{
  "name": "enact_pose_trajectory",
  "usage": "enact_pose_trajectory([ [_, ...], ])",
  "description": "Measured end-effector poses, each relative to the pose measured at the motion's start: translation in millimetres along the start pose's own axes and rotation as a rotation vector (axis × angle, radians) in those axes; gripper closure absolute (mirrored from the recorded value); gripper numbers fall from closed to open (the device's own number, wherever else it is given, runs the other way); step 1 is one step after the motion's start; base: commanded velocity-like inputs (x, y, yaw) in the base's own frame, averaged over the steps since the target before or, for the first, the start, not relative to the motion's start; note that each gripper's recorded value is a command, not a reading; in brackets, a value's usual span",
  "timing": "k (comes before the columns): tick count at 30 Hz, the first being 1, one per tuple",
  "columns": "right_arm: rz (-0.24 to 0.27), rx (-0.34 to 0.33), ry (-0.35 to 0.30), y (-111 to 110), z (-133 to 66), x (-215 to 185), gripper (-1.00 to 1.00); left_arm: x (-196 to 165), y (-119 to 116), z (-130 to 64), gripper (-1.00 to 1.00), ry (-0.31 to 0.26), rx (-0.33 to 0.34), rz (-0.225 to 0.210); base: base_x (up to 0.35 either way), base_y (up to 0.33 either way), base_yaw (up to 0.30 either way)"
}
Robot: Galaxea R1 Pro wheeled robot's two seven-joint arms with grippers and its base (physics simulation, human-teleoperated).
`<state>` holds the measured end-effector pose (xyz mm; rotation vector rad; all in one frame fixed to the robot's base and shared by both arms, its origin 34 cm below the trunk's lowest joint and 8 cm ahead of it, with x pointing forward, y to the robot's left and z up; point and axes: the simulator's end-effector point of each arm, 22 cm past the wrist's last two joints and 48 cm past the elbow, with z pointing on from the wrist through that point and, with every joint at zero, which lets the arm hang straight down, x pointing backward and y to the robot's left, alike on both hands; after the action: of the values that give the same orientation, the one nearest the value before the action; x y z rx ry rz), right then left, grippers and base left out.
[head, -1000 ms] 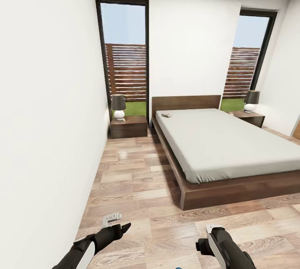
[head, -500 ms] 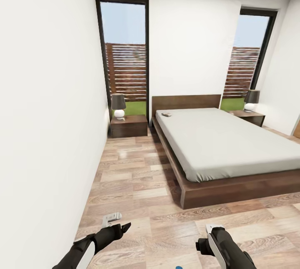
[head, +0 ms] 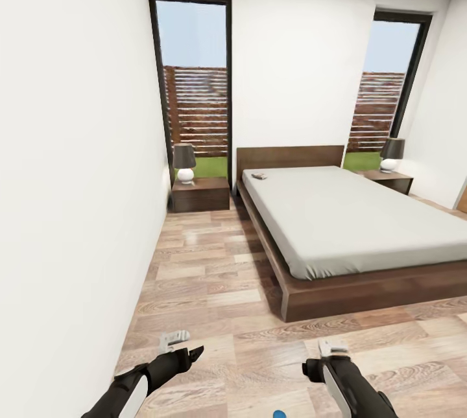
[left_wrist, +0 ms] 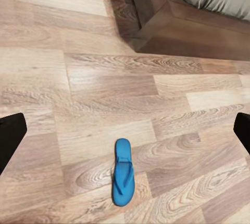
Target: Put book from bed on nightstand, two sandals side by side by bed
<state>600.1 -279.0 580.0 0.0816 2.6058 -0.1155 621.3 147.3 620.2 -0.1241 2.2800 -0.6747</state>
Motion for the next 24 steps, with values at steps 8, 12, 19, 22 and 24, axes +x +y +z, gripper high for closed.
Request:
enact_pose_trajectory([
  [8,0.026,-0.001,-0.206,4,31.4,21,-1.0,11,6,8.1,-1.0,0.001,0.001,0.001,0.0,0.0,0.0],
  [12,0.027,-0.002,-0.208,4,38.4,29,-1.0,17,10,12.0,-1.0,0.001,0.001,0.0,0.0,0.0,0.0],
  [19,0.028,-0.003,-0.203,5,49.9,41,-1.0,26,16,18.8,-1.0,0.001,0.001,0.001,0.0,0.0,0.0],
  [22,0.028,-0.003,-0.203,6,54.5,44,-1.0,31,19,21.7,-1.0,0.001,0.001,0.001,0.0,0.0,0.0],
  [24,0.028,-0.003,-0.202,6,57.6,47,-1.0,33,21,23.7,-1.0,0.001,0.001,0.002,0.0,0.0,0.0],
])
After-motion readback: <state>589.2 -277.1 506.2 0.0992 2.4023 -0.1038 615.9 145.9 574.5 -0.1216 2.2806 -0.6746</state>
